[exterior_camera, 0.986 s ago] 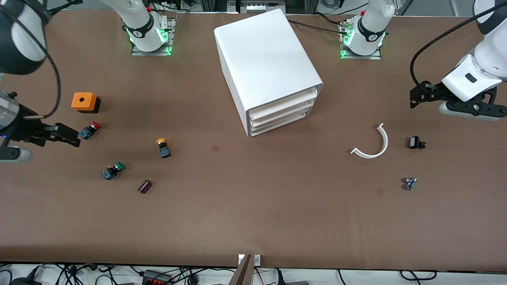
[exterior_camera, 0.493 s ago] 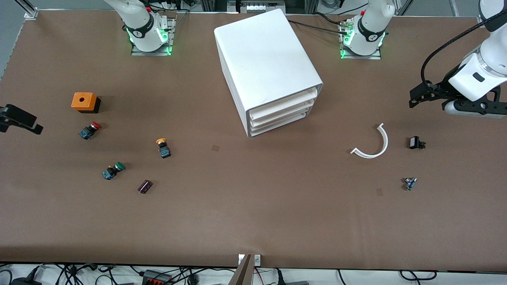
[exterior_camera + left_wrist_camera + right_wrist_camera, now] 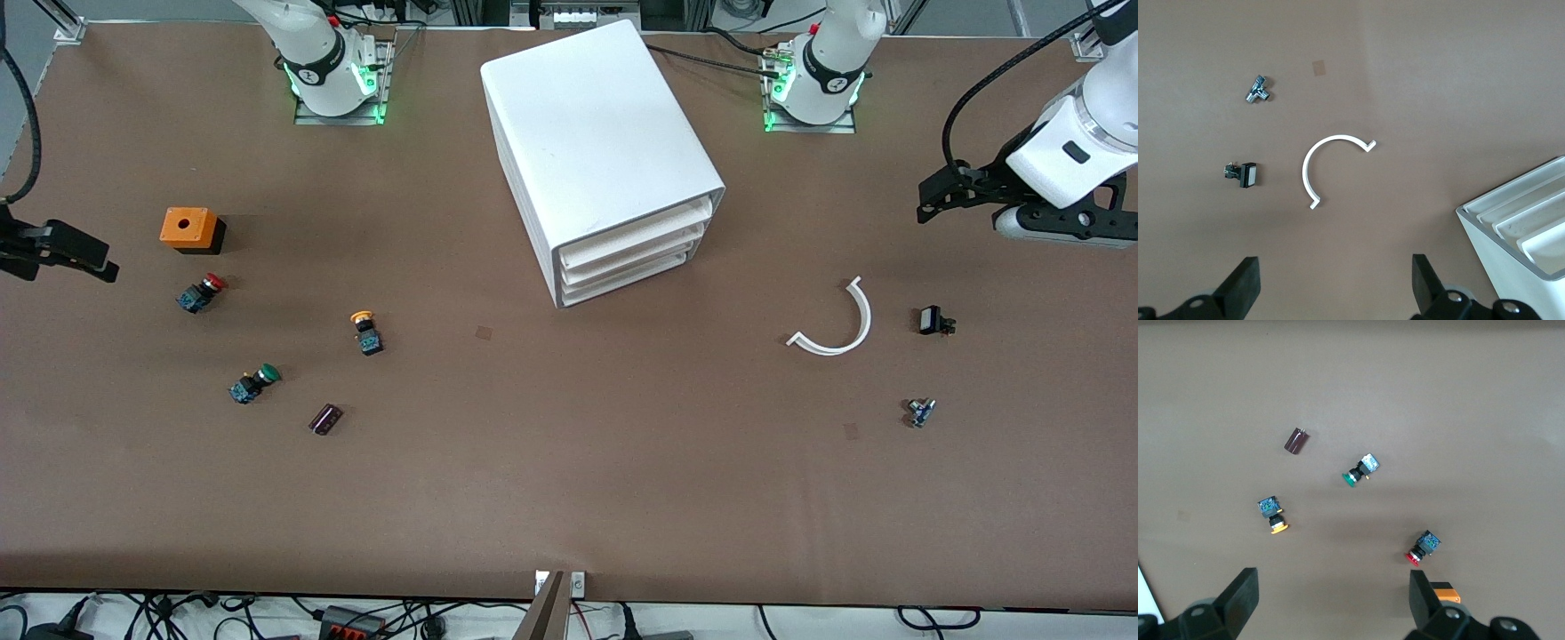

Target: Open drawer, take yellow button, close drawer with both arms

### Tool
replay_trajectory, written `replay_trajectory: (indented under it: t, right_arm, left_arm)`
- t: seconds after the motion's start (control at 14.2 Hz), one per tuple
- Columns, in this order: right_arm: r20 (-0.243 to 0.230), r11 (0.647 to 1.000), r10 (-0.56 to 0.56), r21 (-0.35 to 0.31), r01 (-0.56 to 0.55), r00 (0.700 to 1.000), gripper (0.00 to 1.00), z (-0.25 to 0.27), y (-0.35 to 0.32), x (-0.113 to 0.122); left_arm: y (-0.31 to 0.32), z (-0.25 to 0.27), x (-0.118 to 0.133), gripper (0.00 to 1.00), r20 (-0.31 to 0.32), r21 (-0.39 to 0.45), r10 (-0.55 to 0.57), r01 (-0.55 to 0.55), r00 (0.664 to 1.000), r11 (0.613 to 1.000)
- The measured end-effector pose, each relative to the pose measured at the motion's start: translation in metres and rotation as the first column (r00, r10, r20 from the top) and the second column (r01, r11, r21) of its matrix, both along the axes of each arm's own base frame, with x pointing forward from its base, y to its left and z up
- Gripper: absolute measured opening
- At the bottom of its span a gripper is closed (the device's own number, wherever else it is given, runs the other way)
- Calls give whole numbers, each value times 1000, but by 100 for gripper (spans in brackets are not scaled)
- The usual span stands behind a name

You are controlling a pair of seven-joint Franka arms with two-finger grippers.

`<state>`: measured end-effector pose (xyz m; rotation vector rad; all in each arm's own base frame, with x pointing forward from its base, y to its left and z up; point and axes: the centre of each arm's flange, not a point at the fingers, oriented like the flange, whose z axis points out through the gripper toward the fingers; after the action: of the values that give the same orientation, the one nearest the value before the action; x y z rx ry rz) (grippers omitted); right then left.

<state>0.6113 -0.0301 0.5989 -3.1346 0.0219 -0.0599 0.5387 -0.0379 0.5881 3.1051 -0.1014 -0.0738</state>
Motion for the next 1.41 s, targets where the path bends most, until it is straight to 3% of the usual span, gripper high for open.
replay_trajectory:
  t: [0.42,1.41]
  right_arm:
    - [27,1000,8,-10,-7,1000,100,-5,1,-34]
    - [17,1000,13,-10,-13,1000,100,-7,1,-34]
  left_arm:
    - [0,-1,1,100,-2,0,0,0,1000,1000]
    - [-1,0,1,100,-2,0,-2,2,1000,1000]
